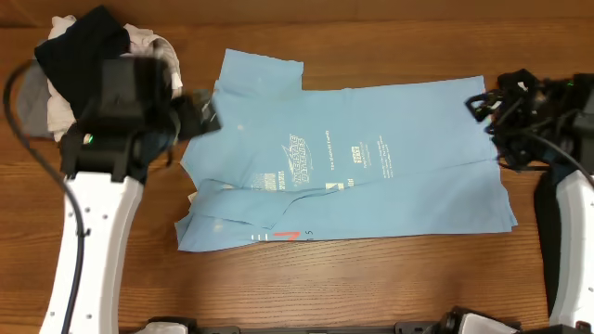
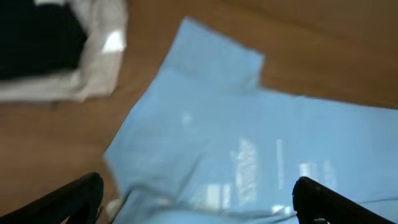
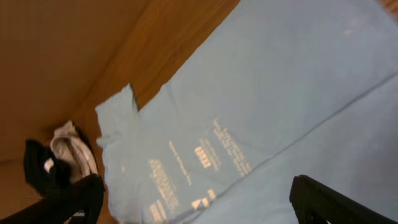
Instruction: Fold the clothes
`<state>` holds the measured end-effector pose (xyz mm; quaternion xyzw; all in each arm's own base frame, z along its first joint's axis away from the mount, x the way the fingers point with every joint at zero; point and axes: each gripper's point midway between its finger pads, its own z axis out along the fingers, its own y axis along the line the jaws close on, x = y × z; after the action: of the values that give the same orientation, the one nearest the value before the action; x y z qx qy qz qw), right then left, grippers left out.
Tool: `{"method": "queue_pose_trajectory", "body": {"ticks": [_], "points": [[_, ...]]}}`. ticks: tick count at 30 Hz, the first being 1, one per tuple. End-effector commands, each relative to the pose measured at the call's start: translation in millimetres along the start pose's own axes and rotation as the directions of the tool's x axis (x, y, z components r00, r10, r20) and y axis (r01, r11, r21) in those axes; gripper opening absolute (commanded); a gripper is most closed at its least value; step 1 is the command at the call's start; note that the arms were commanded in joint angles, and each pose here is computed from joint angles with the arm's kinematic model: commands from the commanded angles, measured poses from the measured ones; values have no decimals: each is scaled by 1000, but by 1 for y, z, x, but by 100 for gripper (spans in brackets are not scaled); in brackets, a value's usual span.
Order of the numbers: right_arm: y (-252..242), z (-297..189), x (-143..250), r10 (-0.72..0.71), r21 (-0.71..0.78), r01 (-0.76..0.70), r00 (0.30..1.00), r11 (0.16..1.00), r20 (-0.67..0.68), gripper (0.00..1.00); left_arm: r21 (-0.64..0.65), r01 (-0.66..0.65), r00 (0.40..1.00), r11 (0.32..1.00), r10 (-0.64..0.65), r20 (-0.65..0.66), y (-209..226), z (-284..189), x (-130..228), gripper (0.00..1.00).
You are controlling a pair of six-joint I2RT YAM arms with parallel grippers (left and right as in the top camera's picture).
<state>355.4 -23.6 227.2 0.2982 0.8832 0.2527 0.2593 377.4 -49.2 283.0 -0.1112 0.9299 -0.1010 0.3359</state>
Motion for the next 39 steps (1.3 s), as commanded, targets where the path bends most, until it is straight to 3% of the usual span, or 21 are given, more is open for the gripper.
{"method": "queue_pose_trajectory", "body": {"ticks": [1,7,12,18,28,39], "points": [[18,5,19,-63,-30,61,996,998,-67,100,-16,-74,997,997,74,-28,-14,35,-21,100],[17,29,57,-85,37,95,973,995,-213,100,-130,-168,981,977,153,-118,-4,119,-51,100],[15,47,90,-186,60,219,922,974,-340,100,-204,-200,975,958,175,-134,10,176,-73,100],[13,71,121,-250,73,310,867,948,-430,100,-203,-224,967,953,190,-172,34,238,-71,100],[2,92,141,-275,81,345,852,935,-445,100,-141,-271,950,952,241,-197,40,295,-53,92],[1,93,142,-275,82,345,852,935,-446,100,-86,-265,938,960,236,-256,39,324,-25,84]]}}
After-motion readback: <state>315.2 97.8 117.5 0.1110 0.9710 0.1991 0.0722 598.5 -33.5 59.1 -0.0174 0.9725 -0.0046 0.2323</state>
